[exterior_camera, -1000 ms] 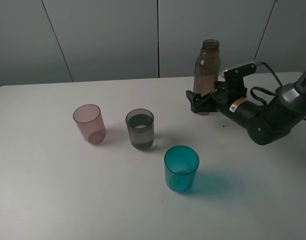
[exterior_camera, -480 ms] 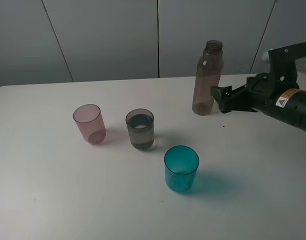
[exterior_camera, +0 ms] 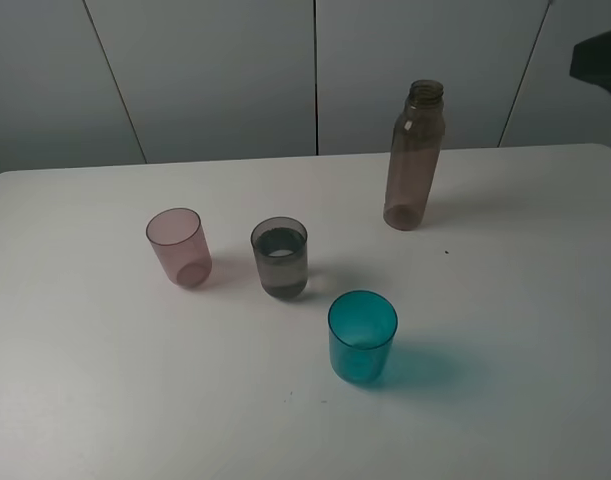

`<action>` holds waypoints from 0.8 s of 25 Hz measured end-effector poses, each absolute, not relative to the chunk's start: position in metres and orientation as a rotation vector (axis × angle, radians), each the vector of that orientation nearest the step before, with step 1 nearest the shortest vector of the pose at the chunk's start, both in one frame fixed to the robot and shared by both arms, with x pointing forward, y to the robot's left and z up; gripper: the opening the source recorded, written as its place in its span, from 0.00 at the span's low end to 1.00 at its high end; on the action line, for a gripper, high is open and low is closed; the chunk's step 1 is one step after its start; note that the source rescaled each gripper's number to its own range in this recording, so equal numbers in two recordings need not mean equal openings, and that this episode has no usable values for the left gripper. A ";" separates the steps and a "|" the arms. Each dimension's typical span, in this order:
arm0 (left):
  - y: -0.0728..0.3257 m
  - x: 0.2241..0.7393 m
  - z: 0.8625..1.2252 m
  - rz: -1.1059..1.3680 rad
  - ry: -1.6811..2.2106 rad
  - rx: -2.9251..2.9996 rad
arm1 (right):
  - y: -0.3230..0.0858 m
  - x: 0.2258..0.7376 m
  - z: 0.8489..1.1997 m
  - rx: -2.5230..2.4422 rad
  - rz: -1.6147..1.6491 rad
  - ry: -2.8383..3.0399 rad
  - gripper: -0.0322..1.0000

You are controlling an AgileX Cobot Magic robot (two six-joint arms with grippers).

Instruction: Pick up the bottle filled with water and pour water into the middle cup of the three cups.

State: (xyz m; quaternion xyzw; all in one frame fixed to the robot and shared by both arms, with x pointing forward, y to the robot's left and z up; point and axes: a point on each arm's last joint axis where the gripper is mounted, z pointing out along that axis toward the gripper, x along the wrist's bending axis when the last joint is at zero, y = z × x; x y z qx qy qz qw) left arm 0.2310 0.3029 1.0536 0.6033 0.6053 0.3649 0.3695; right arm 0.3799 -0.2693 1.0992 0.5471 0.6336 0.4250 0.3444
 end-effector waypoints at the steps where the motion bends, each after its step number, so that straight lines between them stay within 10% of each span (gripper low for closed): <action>1: 0.303 0.231 1.054 0.936 1.553 1.548 | -0.273 0.365 1.101 1.432 1.089 1.663 1.00; 20: 0.303 0.231 1.054 0.936 1.553 1.548 | -0.296 0.231 1.054 1.432 1.135 1.780 1.00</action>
